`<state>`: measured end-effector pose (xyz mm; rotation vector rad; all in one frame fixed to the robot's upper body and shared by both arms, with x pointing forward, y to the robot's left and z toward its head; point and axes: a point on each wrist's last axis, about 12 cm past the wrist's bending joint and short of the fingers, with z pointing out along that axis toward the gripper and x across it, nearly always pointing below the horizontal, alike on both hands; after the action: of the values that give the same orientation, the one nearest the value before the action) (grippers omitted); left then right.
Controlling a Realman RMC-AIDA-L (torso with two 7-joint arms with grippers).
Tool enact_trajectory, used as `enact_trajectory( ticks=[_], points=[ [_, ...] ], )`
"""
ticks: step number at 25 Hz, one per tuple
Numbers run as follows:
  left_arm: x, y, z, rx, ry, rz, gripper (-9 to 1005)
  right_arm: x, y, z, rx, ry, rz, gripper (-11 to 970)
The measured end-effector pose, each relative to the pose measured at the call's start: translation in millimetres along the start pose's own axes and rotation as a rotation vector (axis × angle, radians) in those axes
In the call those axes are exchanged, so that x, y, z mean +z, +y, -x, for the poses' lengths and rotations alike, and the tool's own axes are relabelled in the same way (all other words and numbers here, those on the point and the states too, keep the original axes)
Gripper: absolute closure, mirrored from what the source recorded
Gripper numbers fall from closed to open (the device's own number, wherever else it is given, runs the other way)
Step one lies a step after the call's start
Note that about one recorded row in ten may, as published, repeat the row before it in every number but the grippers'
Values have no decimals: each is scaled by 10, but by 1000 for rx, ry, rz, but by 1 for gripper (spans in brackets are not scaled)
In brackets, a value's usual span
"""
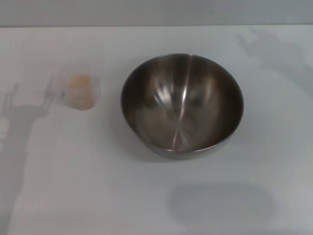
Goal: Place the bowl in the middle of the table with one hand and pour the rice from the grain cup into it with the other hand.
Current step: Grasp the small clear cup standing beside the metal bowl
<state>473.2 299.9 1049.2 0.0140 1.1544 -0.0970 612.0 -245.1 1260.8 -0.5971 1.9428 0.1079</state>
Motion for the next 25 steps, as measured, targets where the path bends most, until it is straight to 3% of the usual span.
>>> enact_trajectory(
  ticks=[7,13,15,20,25],
  points=[
    [22,11,-3,-1,0,7,182,-153,151,-237,-25,-203,-84,491],
    [15,17,-3,-5,2,8,182,-233,282,-553,7,-330,-214,326],
    [11,21,-3,-5,3,9,183,-219,326,-753,40,-380,-289,326],
    [20,15,-2,-6,1,7,183,-158,420,-1015,66,-461,-393,326],
    [20,-7,-8,-10,3,-2,183,-153,581,-1361,41,-617,-549,326]
  ],
)
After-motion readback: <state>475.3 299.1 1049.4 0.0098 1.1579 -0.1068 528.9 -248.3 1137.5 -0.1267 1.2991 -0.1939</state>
